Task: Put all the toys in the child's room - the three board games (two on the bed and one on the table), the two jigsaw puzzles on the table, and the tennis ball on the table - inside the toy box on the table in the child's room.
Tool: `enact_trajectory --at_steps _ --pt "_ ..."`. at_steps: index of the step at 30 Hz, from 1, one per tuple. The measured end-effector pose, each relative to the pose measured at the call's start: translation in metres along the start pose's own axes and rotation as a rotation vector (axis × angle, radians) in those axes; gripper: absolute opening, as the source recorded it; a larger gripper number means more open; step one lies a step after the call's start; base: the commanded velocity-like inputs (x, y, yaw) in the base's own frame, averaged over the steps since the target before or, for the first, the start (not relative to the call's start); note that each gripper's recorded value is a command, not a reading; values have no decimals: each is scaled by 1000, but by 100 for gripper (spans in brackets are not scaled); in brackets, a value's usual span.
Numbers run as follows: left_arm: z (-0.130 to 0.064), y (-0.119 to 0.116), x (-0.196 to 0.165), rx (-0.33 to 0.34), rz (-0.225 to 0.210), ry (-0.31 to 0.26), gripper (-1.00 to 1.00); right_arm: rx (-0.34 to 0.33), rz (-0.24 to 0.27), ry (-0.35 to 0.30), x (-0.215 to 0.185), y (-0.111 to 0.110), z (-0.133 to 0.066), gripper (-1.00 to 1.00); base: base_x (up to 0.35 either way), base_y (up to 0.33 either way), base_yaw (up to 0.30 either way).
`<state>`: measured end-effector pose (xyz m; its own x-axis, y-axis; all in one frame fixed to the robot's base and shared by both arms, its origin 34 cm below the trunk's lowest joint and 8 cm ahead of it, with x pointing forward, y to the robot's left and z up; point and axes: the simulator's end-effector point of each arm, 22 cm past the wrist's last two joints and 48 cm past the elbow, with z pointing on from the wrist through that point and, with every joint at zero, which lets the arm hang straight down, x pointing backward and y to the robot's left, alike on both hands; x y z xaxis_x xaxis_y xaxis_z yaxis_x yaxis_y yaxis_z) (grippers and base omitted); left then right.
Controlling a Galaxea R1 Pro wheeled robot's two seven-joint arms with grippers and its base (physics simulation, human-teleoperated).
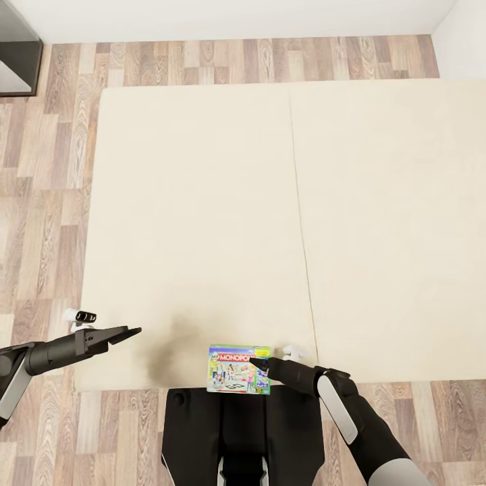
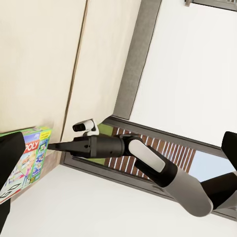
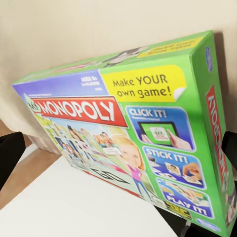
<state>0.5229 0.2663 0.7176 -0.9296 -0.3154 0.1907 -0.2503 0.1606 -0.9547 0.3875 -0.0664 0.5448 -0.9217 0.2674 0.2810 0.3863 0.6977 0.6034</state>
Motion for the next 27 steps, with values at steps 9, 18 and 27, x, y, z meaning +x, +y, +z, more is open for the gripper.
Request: enact_trajectory --at_steps 9,18,27 --pt "0 0 0 0 0 0 100 1 0 0 0 0 0 100 0 17 66" --pt "0 0 0 0 0 0 100 1 0 0 0 0 0 100 0 33 13" --pt "0 0 0 -2 0 0 100 0 0 0 0 0 0 100 0 81 0"
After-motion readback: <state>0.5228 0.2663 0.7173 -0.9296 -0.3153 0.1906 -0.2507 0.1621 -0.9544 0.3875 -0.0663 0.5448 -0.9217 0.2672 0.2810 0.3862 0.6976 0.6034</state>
